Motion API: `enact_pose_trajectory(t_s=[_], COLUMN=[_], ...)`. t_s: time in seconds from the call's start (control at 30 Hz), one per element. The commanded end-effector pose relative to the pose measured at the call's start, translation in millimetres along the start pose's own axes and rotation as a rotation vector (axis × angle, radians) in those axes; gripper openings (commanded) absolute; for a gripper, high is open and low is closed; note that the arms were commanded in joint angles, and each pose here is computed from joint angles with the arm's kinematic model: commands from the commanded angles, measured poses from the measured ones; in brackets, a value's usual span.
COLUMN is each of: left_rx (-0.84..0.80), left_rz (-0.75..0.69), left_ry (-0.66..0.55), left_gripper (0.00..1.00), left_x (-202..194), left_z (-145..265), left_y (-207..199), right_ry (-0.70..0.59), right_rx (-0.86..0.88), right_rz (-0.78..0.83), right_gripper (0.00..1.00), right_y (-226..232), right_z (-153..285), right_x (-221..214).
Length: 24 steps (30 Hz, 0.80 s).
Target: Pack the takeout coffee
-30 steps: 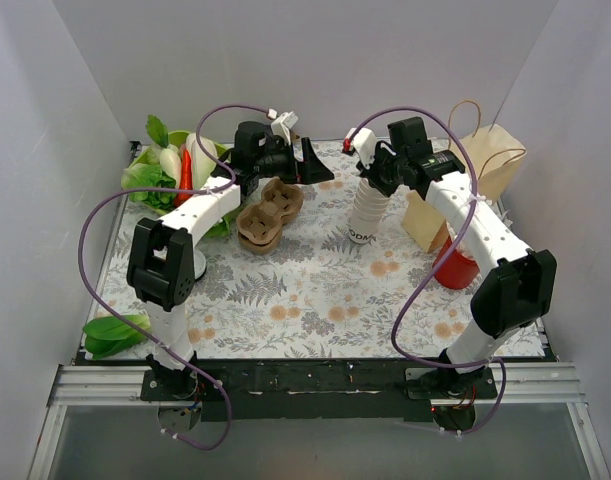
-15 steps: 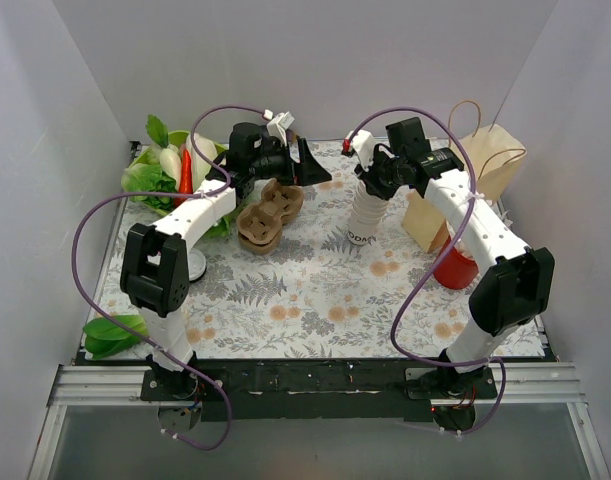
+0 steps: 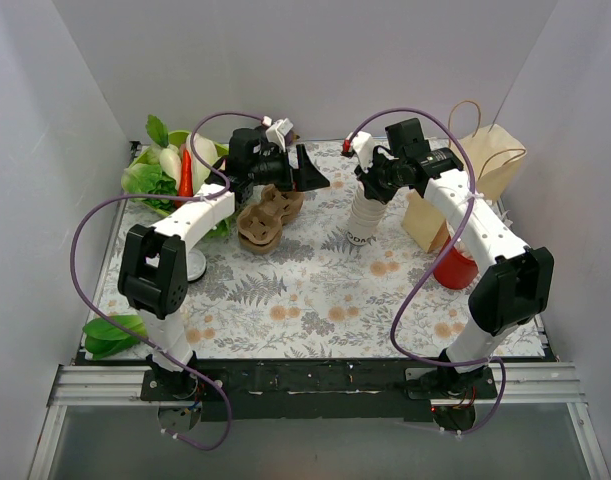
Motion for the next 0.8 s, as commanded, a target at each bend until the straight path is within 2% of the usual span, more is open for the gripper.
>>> enact_pose_trajectory(t_s=[0.0,0.17,0.4,0.77], left_rx=[-0.060,-0.090,-0.096,-0.188], left_rz=[-0.048,0.041,0.062,0.091], left_ry=[-0.053,-0.033,-0.019,0.016], left_gripper=[0.98,0.98,0.98,0.98], left_x=[14,13,14,8], left_z=[9,-11,-38,-70], left_y=[-23,-9,12,7], right_ry=[-0.031,-0.067,-0.066,-0.060], right_rx=[0.025,-0.024,-0.098,-0.088], right_rz=[0.000,0.023,0.041,0.037], right_gripper=[0.01,0.01,0.01,0.01], right_y=[4,-1,-10,-11], right_z=[6,16,18,14], right_x=[8,15,15,17])
Point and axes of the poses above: each gripper's point midway between its finger pads, its own z axis back along the fingers, its own y axis along the line the jaws close on, x = y × z, the point moved 5 cm from there along z, back along the fingers, and after that the axes turned 7 degrees about z, right-handed, at the moved point
